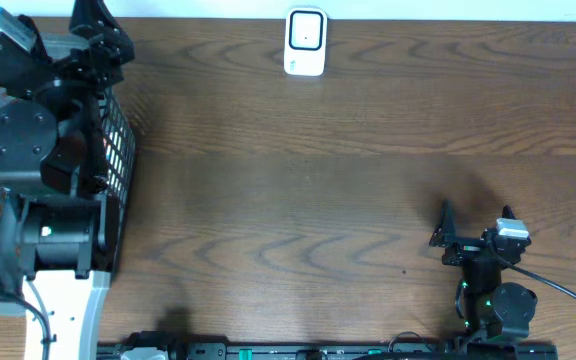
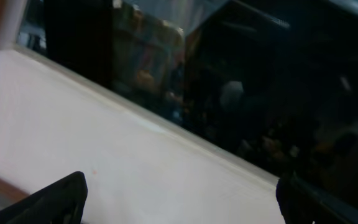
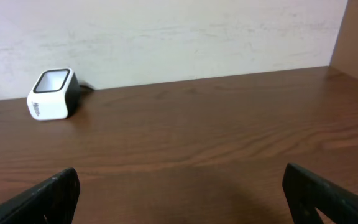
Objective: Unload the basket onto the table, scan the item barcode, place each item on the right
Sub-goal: 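Raise the left gripper and reach down into the basket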
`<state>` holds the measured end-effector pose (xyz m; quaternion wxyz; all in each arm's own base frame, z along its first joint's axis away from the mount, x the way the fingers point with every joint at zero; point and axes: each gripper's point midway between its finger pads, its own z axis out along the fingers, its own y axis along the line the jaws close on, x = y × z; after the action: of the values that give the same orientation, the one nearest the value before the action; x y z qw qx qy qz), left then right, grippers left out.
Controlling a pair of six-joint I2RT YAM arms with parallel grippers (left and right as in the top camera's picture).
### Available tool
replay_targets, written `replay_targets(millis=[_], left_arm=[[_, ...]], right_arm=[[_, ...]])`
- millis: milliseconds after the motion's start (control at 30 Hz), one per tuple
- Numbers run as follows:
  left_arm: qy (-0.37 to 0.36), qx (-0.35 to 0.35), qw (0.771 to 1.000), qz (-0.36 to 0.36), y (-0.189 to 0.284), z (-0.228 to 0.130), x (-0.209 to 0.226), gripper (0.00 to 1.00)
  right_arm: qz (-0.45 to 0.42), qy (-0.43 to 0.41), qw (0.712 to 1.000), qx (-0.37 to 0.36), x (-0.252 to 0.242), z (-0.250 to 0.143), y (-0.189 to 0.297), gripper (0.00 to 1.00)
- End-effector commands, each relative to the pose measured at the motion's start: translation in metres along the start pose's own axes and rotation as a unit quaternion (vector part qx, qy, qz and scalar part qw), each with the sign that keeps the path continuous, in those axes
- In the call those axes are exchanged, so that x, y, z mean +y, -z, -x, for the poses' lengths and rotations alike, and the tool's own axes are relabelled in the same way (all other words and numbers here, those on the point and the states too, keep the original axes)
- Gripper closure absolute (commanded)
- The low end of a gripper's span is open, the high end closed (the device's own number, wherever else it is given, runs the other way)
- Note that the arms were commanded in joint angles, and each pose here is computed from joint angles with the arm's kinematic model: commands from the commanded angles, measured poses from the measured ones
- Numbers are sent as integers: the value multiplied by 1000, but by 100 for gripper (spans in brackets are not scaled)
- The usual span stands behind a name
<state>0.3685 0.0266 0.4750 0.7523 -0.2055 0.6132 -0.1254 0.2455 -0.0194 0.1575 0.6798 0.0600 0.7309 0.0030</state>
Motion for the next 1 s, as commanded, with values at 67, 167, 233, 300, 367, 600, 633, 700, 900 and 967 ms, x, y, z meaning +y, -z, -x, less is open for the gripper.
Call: replay_targets(millis=[67, 167, 233, 300, 367, 600, 633, 700, 900, 967], left_arm=[[4, 26, 999, -19, 1, -7, -7, 3], [9, -5, 1000, 8, 1, 8, 5, 3], [74, -55, 993, 69, 7, 31, 33, 3], [101, -83, 985, 109, 11, 43, 55, 3], [137, -96, 974, 152, 15, 48, 80, 3], [189, -72, 944, 260, 38, 51, 131, 3], [188, -69, 943, 266, 41, 55, 130, 3], [183, -65, 941, 277, 45, 64, 126, 3], [166, -32, 918, 359, 52, 77, 137, 3], [173, -11, 903, 394, 50, 71, 150, 3]], right_arm=[[0, 6, 1000, 0, 0, -1, 0, 1], [1, 6, 1000, 0, 0, -1, 0, 1], [1, 6, 1000, 0, 0, -1, 0, 1], [1, 6, 1000, 0, 0, -1, 0, 1], [0, 6, 1000, 0, 0, -1, 0, 1], [0, 6, 1000, 0, 0, -1, 0, 1], [1, 6, 1000, 0, 0, -1, 0, 1], [1, 6, 1000, 0, 0, -1, 0, 1], [0, 6, 1000, 0, 0, -1, 0, 1], [1, 6, 1000, 0, 0, -1, 0, 1]])
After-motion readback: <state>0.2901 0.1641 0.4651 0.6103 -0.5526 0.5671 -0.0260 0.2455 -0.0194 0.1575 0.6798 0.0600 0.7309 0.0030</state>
